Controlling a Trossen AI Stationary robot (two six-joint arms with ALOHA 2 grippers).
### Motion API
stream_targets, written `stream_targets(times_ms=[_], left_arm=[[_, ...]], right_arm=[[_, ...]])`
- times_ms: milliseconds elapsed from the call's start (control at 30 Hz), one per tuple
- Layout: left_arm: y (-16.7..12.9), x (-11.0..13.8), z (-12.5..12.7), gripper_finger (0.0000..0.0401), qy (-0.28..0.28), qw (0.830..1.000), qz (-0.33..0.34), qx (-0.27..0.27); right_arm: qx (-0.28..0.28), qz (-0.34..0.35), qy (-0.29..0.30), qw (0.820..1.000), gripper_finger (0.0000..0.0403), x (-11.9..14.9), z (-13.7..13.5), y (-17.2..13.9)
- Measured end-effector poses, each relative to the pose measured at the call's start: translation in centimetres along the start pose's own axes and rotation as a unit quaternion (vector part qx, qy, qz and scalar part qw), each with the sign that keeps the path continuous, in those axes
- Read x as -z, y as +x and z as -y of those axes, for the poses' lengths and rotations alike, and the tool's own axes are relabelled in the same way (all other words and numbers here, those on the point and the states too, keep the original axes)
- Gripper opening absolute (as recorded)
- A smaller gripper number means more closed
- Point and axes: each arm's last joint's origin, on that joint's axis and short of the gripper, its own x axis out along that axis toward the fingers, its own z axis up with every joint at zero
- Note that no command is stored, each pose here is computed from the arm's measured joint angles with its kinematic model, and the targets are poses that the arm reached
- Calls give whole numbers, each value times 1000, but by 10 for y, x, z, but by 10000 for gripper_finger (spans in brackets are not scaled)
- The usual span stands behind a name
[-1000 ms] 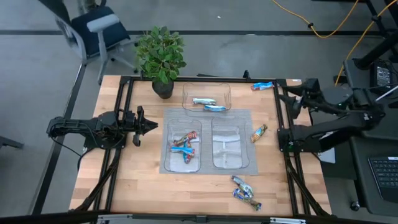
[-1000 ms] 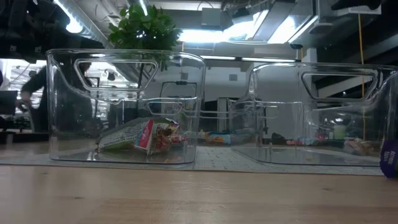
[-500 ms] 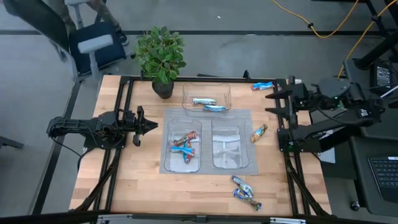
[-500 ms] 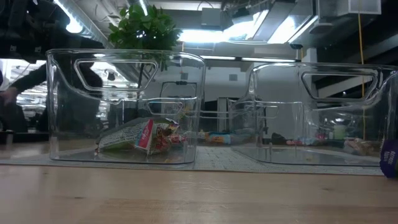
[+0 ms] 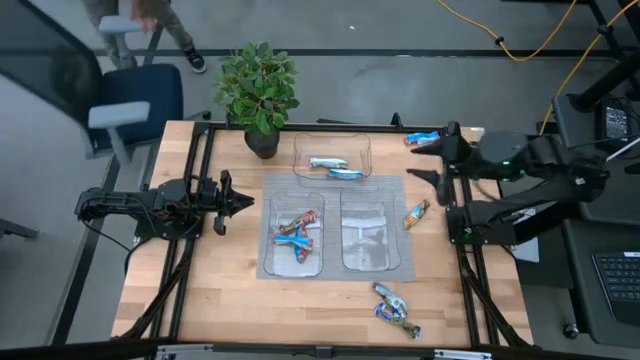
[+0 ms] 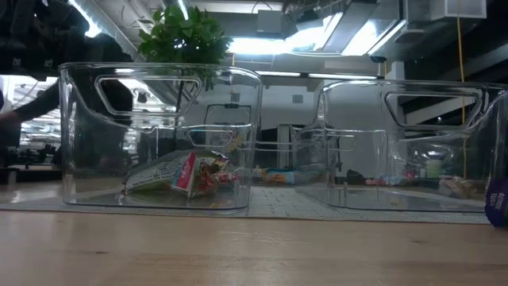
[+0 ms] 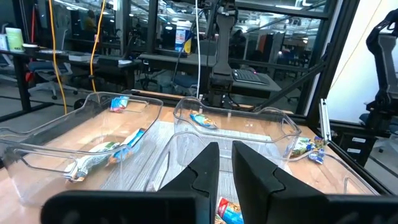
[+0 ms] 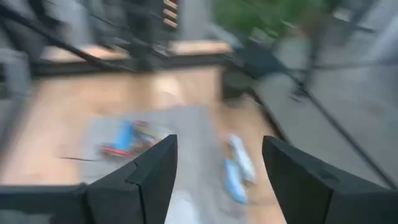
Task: Pick and place Granola Bars by type
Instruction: Put the yellow granola bar into the top transparent bin
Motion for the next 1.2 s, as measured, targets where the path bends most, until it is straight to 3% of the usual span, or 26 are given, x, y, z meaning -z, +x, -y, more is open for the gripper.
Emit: stream_targets(times_ms=[167,367,667,1000,1200], left_arm=[[0,0,0,42,0,1000,0,0],[0,0,0,41,0,1000,0,0],[0,0,0,36,0,1000,0,0],[0,0,0,36,0,1000,0,0],[0,0,0,39,0,1000,0,0]], right_arm=[[89,-117,-18,989,236,12,11,32],[177,-295,-12,939,236,36,46,63],[237,-353,15,905,243,45,99,81],[250,-422,69,869,326,68,147,124],[241,-459,69,852,339,82,161,147]])
